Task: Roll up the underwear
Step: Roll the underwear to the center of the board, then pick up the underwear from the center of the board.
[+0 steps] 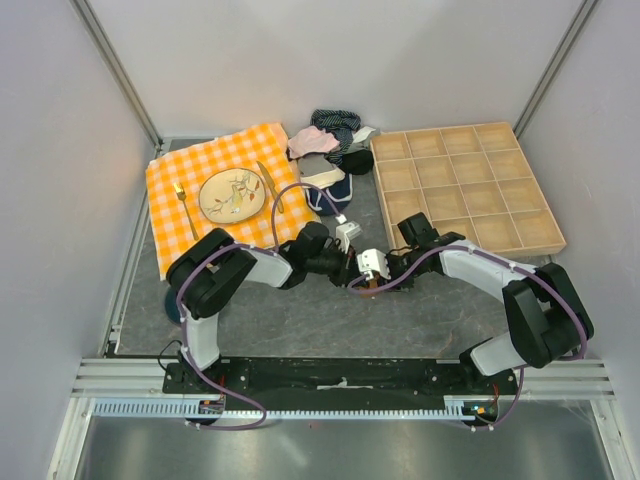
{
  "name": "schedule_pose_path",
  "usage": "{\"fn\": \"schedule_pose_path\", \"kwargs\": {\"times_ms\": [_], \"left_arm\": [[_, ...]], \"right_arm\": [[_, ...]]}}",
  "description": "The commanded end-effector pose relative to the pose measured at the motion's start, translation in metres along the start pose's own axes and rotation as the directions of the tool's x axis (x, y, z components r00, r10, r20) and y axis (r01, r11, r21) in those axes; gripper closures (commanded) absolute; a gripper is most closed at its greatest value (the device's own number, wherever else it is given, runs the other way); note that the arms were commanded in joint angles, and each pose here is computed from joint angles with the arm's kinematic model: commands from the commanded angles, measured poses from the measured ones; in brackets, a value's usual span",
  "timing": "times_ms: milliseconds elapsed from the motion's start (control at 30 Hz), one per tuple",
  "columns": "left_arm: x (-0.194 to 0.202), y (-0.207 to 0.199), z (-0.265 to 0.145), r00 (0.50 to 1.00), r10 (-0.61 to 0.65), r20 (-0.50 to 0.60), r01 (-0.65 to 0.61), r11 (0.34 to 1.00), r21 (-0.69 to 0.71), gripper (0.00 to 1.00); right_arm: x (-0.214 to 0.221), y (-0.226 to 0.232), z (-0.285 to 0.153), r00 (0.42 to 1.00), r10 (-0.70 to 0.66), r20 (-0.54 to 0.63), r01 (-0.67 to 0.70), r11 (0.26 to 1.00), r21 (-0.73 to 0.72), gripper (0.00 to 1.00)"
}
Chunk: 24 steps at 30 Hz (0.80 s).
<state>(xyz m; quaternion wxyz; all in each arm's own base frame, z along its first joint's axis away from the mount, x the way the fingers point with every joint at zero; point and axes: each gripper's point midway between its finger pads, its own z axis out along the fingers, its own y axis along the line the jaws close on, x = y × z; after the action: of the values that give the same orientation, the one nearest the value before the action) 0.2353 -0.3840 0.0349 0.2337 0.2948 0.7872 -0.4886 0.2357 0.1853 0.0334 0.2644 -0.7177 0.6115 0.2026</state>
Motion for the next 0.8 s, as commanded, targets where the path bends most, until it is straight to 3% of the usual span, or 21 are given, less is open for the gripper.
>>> {"fn": "schedule_pose_path", "kwargs": {"times_ms": [0, 133, 333, 633, 767], "left_arm": [[0.022, 0.001, -0.018, 0.998, -0.064, -0.004, 0.063, 0.997, -0.052, 0.98], [0.034, -0.001, -0.031, 0.997, -0.082, 0.008, 0.082, 0.994, -0.068, 0.98], [0.053, -0.003, -0.049, 0.995, -0.094, 0.013, 0.095, 0.991, -0.095, 0.98], [0.065, -0.005, -0.058, 0.992, -0.119, 0.029, 0.121, 0.987, -0.105, 0.98], [0.062, -0.007, -0.059, 0.992, -0.119, 0.045, 0.122, 0.988, -0.096, 0.98]], "right_arm": [[0.019, 0.043, 0.001, 0.984, 0.162, -0.074, -0.171, 0.976, -0.138, 0.53], [-0.008, 0.039, -0.008, 0.978, 0.208, 0.009, -0.204, 0.966, -0.158, 0.39], [-0.039, 0.027, -0.015, 0.954, 0.290, 0.083, -0.271, 0.944, -0.186, 0.27], [-0.051, 0.022, 0.011, 0.898, 0.438, 0.037, -0.414, 0.872, -0.260, 0.20], [-0.041, 0.015, 0.025, 0.866, 0.500, -0.007, -0.489, 0.846, -0.213, 0.20]]}}
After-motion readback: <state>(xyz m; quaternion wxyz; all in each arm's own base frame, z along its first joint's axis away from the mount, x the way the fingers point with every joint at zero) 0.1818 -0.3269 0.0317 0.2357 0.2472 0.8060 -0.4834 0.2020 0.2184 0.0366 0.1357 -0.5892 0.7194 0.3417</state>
